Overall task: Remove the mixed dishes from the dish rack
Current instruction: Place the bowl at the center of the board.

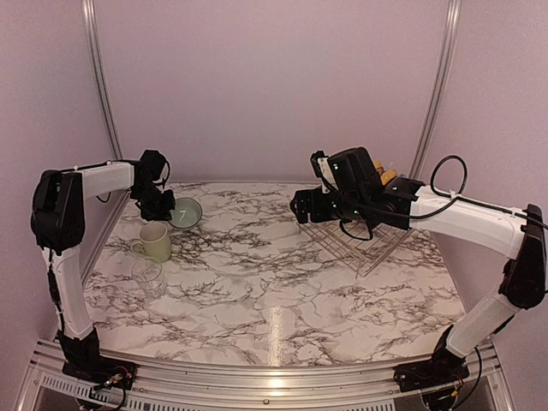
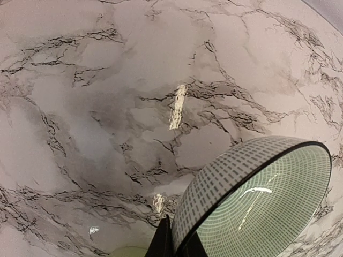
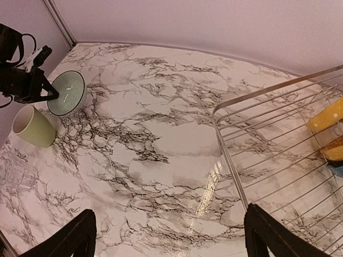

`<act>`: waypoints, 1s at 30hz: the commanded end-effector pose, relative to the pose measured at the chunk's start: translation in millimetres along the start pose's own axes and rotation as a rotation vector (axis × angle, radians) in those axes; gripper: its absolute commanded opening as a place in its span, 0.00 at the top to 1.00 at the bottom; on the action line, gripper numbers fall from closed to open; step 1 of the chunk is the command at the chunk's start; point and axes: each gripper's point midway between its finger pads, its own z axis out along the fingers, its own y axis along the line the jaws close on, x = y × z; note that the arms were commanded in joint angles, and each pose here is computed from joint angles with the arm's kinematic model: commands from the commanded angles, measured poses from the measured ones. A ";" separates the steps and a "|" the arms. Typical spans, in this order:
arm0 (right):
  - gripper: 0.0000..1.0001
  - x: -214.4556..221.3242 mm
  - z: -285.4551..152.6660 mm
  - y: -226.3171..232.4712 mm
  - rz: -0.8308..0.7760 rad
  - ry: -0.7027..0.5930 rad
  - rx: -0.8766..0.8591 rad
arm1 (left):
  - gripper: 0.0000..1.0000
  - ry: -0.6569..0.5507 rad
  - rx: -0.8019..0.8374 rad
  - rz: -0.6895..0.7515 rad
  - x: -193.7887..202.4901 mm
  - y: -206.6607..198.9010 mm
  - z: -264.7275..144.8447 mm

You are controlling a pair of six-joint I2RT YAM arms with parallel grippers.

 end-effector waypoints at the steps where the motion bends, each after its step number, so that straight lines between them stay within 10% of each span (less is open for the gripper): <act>1: 0.08 -6.1 -1.3 -4.8 0.009 -0.011 0.020 | 1.00 0.022 0.038 0.012 -9.8 4.4 1.6; 22: 0.08 2.9 5.4 -8.0 0.005 0.004 0.029 | 0.97 0.069 0.004 -0.124 -9.9 64.2 24.4; 30: 0.08 4.0 3.7 -10.1 0.008 0.006 0.035 | 0.82 0.047 -0.023 -0.134 -14.7 75.7 17.6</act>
